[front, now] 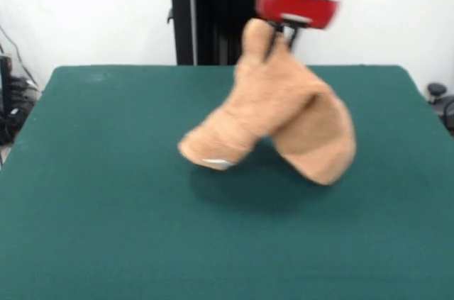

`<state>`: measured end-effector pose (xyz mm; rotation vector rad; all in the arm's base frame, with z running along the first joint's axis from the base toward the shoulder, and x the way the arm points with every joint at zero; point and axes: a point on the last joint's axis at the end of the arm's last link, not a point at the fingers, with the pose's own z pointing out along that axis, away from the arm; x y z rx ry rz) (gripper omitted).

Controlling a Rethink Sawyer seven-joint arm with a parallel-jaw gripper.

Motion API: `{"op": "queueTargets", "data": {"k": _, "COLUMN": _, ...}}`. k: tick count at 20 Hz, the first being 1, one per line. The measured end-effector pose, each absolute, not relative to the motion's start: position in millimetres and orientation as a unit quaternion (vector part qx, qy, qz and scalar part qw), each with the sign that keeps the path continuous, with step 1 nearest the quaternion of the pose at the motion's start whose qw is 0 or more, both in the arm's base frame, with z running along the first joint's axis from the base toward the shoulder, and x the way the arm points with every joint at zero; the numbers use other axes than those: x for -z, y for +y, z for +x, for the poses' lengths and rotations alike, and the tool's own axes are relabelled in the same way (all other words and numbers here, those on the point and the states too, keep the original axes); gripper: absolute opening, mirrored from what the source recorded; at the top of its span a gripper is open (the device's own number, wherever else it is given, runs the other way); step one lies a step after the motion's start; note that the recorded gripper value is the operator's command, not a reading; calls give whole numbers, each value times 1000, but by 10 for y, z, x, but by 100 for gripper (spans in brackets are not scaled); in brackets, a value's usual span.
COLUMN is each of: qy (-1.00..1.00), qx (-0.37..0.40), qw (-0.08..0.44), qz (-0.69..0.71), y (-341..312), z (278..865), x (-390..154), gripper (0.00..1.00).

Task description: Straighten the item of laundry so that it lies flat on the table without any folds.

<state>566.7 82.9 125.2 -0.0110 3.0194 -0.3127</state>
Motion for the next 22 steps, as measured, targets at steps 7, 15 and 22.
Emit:
{"op": "queueTargets", "data": {"k": 7, "qy": 988, "qx": 135, "qw": 73, "qz": 6, "y": 5, "z": 5362, "x": -1209, "gripper": 0}}
{"op": "queueTargets", "data": {"k": 15, "qy": 985, "qx": 145, "qw": 73, "qz": -53, "y": -348, "z": 4979, "x": -859, "gripper": 0}}
{"op": "queueTargets", "data": {"k": 22, "qy": 982, "qx": 141, "qw": 70, "qz": -105, "y": 18, "z": 4901, "x": -718, "gripper": 0}}
